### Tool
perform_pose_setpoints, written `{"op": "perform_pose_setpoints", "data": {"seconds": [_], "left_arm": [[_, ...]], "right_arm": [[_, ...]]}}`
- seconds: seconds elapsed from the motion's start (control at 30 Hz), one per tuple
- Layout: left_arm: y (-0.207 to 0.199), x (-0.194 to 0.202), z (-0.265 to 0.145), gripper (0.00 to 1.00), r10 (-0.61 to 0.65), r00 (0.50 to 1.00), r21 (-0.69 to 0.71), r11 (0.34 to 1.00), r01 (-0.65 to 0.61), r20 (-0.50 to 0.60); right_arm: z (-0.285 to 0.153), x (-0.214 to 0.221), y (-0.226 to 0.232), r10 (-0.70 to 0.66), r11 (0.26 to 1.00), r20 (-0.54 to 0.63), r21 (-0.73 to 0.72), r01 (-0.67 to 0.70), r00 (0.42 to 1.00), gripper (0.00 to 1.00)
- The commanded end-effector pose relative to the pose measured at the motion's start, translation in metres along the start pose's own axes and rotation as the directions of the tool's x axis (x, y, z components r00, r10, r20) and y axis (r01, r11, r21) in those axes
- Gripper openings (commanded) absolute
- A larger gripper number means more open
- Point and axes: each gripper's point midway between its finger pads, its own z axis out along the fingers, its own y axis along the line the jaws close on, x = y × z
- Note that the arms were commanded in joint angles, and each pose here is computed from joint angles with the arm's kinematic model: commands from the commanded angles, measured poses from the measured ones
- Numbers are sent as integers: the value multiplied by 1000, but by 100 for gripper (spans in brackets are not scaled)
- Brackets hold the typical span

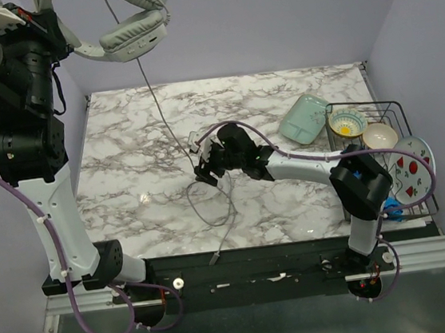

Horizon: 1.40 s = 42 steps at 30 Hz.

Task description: Wrap the headphones

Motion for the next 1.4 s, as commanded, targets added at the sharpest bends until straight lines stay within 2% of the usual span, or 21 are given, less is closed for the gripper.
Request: {"op": "perform_pose_setpoints", "data": {"seconds": [0.0, 0.07, 0.17, 0.2, 0.27, 0.3, 0.33, 0.53, 0.63, 0.87, 0.93, 0.97, 1.0, 1.1, 1.13, 1.17, 1.2, 1.23, 1.3, 1.33, 1.37], "left_arm": [[-8, -22, 0, 0, -40, 997, 30, 999, 38, 69], [-9, -19, 4, 0, -50, 997, 31, 998, 48, 62], [-11, -13, 8, 0, -69, 997, 42, 997, 68, 44], [-11, -12, 8, 0, -75, 996, 46, 996, 73, 39], [-12, -8, 10, 0, -87, 996, 47, 995, 86, 28], [-12, -8, 10, 0, -89, 996, 47, 995, 87, 28], [-10, -6, 11, 0, -91, 995, 38, 995, 90, 25], [0, 9, 23, 0, -115, 993, 2, 993, 115, 2], [14, 21, 39, 0, -100, 995, -52, 994, 100, 2], [56, 67, 90, 0, -17, 1000, -200, 980, 13, -17], [66, 75, 101, 0, 1, 1000, -239, 971, -4, -14], [72, 88, 110, 0, 29, 999, -252, 967, -37, -37], [76, 94, 114, 0, 41, 998, -266, 963, -51, -42], [95, 121, 129, 0, 127, 988, -315, 938, -148, -86], [106, 147, 132, 0, 155, 978, -330, 924, -193, -139], [110, 156, 132, 0, 180, 971, -332, 916, -223, -156], [114, 159, 135, 0, 234, 960, -331, 903, -273, -152], [126, 190, 135, 0, 263, 940, -330, 887, -323, -216], [133, 194, 135, 0, 344, 915, -333, 855, -399, -212], [141, 220, 132, 0, 379, 886, -316, 834, -452, -265], [143, 225, 130, 0, 413, 868, -308, 817, -487, -276]], "right_arm": [[13, -20, -6, 9, 1000, 117, 16, -11, 993, 77], [14, -17, -8, 16, 1000, 110, 12, -17, 994, 76], [17, -13, -6, 36, 999, 95, -19, -35, 995, 64], [17, -16, -8, 35, 999, 99, -21, -33, 994, 45], [17, -13, -8, 40, 999, 85, -27, -38, 996, 26], [17, -16, -8, 38, 999, 84, -27, -36, 996, 9], [16, -17, -8, 38, 999, 80, -27, -36, 996, 2], [0, -27, 4, 70, 996, 55, -63, -67, 996, 1], [-7, -24, 22, 64, 996, -29, -58, -65, 998, 1], [-29, -29, 111, -55, 986, -200, -168, 21, 978, 1], [-33, -47, 118, -83, 984, -197, -170, 49, 977, 1], [-38, -46, 132, -106, 978, -232, -199, 59, 967, 1], [-41, -64, 133, -117, 979, -212, -190, 77, 970, 1], [-57, -81, 145, -149, 973, -220, -205, 104, 964, 1], [-64, -94, 144, -138, 975, -200, -198, 98, 970, 1], [-75, -103, 141, -129, 979, -184, -181, 95, 974, 1], [-82, -110, 136, -120, 984, -175, -154, 93, 977, 1], [-88, -115, 132, -108, 988, -168, -127, 87, 980, 1], [-107, -129, 119, -100, 994, -142, -61, 92, 985, 1], [-114, -134, 112, -102, 995, -140, -23, 100, 985, 1], [-122, -142, 104, -98, 995, -128, 8, 100, 987, 1]]}}
